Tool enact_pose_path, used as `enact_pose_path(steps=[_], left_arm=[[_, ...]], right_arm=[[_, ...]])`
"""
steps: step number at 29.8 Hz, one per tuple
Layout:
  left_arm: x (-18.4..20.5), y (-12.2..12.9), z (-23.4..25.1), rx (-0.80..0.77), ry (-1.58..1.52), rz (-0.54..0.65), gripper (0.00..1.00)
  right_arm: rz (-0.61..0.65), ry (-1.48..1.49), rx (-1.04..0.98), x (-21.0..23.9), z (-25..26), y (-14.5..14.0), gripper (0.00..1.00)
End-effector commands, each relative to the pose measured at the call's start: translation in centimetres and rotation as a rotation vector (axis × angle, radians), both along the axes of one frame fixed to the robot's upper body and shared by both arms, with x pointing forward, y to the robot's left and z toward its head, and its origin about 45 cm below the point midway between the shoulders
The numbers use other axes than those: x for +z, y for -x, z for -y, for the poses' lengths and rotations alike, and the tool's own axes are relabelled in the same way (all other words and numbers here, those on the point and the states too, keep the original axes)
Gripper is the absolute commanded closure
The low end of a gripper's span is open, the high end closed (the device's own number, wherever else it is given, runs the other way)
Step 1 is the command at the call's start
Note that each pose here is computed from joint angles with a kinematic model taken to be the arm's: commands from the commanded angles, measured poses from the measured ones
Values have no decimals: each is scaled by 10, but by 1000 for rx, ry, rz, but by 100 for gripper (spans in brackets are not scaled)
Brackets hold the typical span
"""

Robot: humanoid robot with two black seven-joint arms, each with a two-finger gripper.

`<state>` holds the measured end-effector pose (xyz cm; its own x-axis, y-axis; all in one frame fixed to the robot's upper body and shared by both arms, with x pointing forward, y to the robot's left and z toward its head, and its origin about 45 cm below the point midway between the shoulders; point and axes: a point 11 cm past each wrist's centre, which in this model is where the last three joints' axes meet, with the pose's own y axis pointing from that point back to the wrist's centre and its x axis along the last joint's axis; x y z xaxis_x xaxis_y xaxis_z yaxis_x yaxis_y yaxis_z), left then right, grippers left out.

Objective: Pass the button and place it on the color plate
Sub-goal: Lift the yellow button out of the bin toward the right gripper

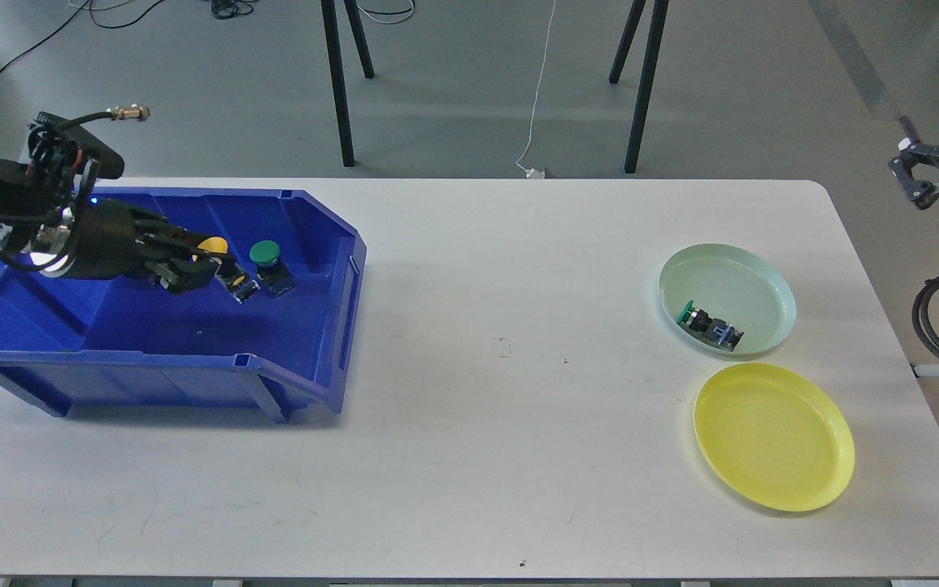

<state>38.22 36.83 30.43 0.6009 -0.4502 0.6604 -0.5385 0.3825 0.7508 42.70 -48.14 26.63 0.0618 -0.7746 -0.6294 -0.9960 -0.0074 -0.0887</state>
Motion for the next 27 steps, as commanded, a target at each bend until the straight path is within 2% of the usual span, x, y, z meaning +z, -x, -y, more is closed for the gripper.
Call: enact_pose_path(steps=[1,4,8,18,23,27], left_arm=[[57,-8,12,3,133,96,65],[86,-17,44,-11,362,124,67],[86,-28,99,-48,598,95,68],[33,-49,231,-157,849,86,69],[14,-56,273,-158,884,53,69],[6,-60,286,-146,891,40,69]], right_arm=[[1,15,1,3,3,1,5],[4,17,10,5,1,1,5],[22,27,69,11,-15,2,5],[54,143,343,32,-108,3,5],[-27,224,526,3,-183,23,9],[-48,198,627,-13,-223,35,11]])
